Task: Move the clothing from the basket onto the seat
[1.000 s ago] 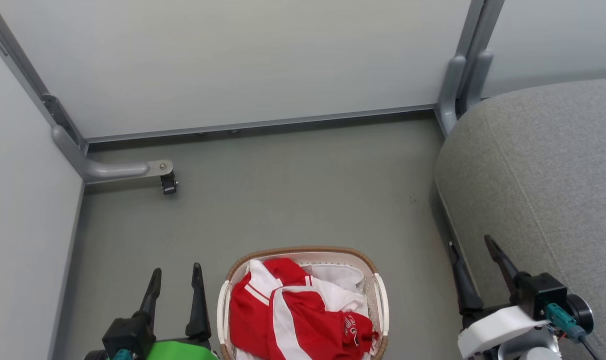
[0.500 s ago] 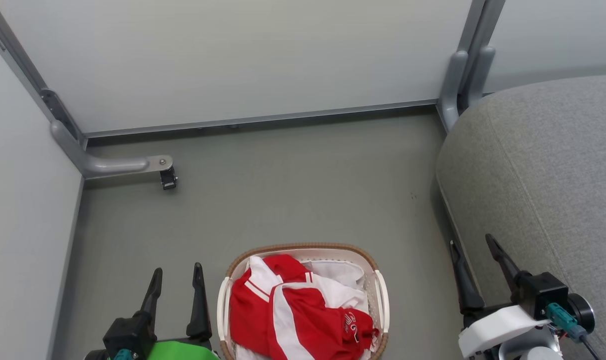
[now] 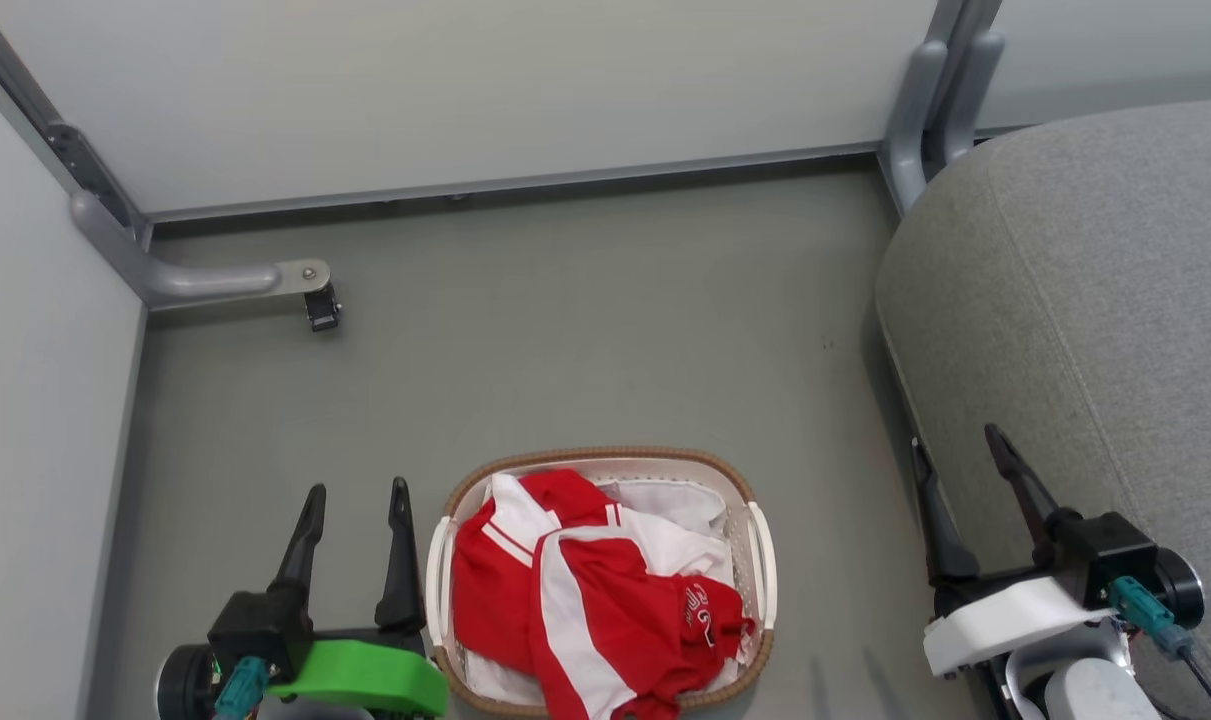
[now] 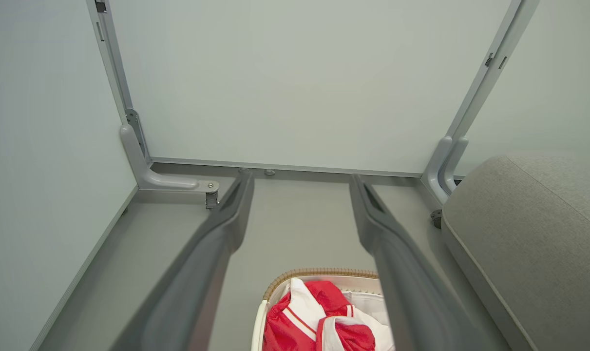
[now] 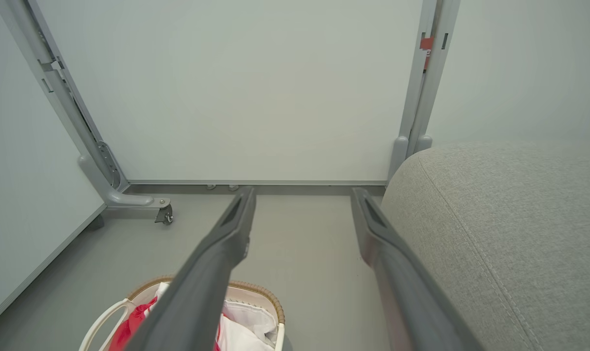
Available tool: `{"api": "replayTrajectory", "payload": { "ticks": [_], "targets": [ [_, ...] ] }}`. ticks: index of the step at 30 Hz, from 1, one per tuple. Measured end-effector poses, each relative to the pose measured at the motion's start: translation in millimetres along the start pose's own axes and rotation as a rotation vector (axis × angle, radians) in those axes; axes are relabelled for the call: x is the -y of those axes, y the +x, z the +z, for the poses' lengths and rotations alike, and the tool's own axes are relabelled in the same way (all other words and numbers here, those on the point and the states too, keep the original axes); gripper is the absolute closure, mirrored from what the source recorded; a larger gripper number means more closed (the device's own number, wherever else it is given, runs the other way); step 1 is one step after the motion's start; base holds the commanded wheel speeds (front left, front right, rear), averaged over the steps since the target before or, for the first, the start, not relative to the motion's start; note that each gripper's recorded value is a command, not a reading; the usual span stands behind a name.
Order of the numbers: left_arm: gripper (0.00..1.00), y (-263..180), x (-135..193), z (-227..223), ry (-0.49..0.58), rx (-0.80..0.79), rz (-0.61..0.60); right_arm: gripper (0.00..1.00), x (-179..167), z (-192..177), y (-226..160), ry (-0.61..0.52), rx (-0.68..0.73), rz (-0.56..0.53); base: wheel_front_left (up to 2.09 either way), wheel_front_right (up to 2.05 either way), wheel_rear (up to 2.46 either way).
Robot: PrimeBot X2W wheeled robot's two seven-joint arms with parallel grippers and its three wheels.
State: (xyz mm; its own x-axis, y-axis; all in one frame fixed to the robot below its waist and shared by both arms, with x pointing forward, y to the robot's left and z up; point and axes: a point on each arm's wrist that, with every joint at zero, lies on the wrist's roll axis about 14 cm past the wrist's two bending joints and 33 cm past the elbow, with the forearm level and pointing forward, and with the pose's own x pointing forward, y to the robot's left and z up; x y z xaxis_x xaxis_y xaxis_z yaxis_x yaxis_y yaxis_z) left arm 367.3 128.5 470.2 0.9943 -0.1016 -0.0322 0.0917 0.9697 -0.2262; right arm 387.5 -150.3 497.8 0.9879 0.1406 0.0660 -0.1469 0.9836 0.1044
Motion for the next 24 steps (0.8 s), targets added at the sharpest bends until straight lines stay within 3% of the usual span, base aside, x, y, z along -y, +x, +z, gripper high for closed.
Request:
{"api": "replayTrajectory", "payload": {
  "ticks": [11, 18, 24],
  "targets": [
    [0.00, 71, 5, -16, 0.063, -0.026, -0.077, 0.00, 14, -10, 46, -0.014, 0.006, -0.016, 0.00, 0.00, 0.00],
    [0.00, 105, 15, -84, 0.080, -0.197, -0.159, 0.00, 30, -35, 74, -0.011, -0.025, -0.042, 0.00, 0.00, 0.00],
    [0.00, 98, 23, -175, 0.125, -0.463, -0.259, 0.00, 45, -64, 85, 0.000, -0.074, -0.074, 0.00, 0.00, 0.00]
  ]
}}
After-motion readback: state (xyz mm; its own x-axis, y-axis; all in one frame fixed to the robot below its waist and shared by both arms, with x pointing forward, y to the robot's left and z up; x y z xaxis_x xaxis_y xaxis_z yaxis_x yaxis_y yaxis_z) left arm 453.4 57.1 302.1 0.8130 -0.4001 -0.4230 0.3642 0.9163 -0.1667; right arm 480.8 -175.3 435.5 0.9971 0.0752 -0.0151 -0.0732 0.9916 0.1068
